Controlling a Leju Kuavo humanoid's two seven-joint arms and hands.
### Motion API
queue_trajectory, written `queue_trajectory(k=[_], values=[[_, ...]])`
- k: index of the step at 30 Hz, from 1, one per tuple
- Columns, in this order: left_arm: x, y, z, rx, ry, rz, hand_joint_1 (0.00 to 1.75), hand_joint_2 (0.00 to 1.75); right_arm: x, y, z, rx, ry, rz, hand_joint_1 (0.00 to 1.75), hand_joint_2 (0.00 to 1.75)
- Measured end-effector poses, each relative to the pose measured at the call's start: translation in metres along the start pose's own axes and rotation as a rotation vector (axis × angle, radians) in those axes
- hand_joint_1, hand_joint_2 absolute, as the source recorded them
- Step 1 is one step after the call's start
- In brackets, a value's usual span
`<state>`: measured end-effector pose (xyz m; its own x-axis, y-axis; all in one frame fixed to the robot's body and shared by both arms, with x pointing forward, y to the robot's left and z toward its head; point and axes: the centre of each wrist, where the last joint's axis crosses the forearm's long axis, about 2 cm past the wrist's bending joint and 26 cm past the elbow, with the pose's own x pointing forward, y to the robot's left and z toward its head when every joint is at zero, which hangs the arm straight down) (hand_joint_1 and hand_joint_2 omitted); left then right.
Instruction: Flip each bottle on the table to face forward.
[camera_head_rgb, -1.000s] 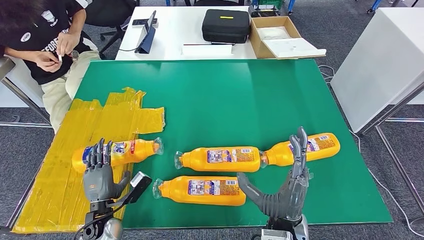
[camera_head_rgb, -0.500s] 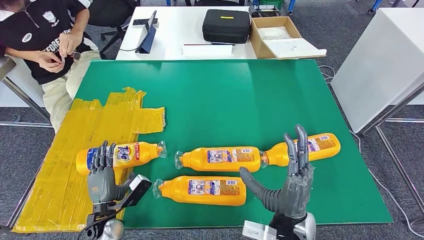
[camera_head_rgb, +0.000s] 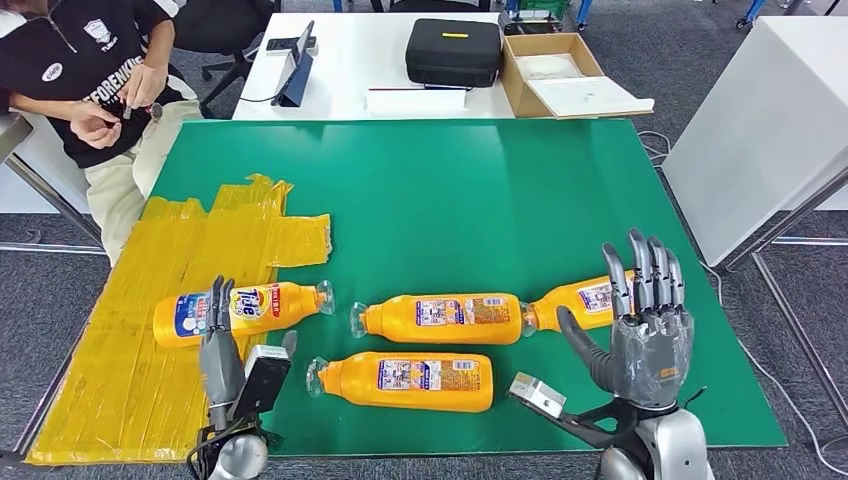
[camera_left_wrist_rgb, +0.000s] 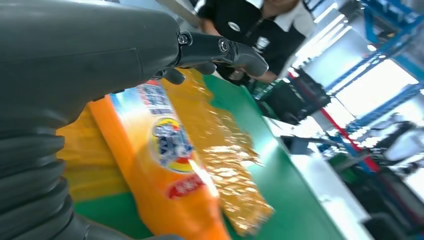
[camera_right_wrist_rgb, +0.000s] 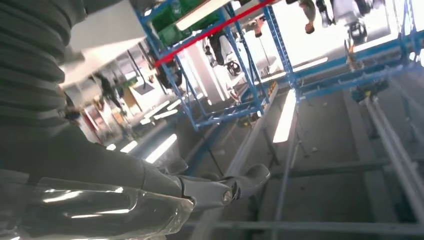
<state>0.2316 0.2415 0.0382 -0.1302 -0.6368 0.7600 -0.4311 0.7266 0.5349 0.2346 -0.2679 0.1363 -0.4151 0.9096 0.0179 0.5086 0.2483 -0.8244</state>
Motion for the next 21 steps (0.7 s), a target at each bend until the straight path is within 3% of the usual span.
queue_trajectory(k=[9, 21], values=[[0.003, 0.003, -0.006, 0.006, -0.058, 0.080, 0.00, 1.75, -0.070, 0.013, -0.007, 0.430, -0.022, 0.047, 0.00, 1.75], [0.002, 0.005, -0.011, 0.010, -0.072, 0.097, 0.00, 1.75, -0.119, 0.031, -0.012, 0.547, -0.021, 0.241, 0.00, 1.75]])
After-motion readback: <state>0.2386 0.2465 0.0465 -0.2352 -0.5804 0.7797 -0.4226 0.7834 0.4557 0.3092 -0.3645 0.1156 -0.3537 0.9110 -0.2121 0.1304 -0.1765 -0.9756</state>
